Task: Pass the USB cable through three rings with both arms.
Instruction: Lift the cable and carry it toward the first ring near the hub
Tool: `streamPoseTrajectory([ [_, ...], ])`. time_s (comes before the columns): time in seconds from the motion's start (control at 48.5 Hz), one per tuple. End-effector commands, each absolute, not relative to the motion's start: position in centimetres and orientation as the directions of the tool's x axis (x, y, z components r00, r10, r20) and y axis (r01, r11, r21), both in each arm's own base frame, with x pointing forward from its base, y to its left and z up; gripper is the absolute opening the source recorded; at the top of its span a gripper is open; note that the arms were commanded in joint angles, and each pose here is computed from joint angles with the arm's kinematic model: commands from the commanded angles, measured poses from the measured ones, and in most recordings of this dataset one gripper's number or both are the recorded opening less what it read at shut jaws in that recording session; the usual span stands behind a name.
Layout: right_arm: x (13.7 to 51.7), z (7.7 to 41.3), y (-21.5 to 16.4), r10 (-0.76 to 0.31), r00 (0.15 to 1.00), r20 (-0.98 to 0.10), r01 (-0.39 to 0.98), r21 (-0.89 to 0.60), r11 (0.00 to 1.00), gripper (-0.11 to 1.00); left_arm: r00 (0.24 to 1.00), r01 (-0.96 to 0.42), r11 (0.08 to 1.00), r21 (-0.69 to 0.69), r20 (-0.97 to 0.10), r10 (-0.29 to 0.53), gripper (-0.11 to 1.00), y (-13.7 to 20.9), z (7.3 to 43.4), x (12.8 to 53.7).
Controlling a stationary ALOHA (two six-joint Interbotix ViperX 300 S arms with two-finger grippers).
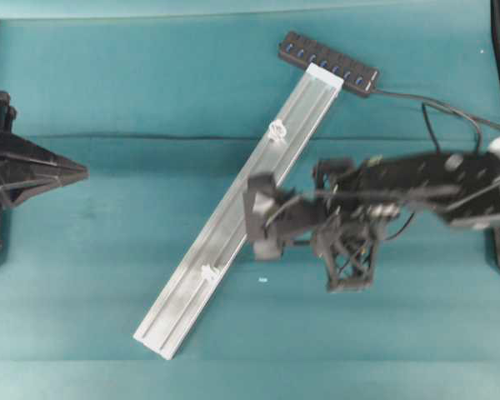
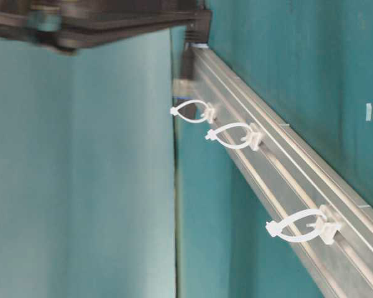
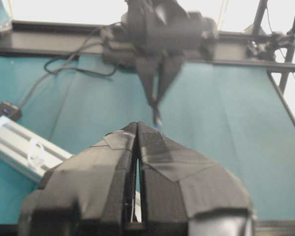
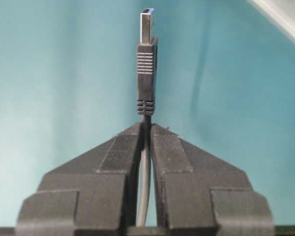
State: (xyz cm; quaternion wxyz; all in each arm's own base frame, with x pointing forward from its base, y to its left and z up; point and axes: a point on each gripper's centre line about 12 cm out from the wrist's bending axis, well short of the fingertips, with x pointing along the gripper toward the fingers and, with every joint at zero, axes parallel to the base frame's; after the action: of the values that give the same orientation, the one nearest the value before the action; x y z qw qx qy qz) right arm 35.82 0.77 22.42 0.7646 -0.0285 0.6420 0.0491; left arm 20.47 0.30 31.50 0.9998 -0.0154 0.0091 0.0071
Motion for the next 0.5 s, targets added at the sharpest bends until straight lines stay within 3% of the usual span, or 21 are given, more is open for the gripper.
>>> streamPoseTrajectory([
  [0.0, 35.5, 24.5, -0.6, 0.030, 0.186, -0.982, -0.132, 0.005, 0.991, 0.08, 1.000, -0.007, 0.999, -0.037, 0.025, 0.008, -0.01, 0.2, 33.1, 20.5],
  [0.165, 34.4, 26.3, -3.4, 0.020, 0.156, -0.988, -0.170, -0.006, 0.985, 0.09, 0.999, -0.002, 0.998, -0.061, 0.048, 0.005, -0.01, 0.1, 33.6, 20.0],
  [0.475, 32.1, 27.8, -9.5, -0.022, 0.199, -0.980, -0.205, -0.064, 0.977, 0.08, 0.998, -0.001, 0.998, -0.063, 0.057, 0.005, -0.01, 0.1, 34.1, 19.8],
])
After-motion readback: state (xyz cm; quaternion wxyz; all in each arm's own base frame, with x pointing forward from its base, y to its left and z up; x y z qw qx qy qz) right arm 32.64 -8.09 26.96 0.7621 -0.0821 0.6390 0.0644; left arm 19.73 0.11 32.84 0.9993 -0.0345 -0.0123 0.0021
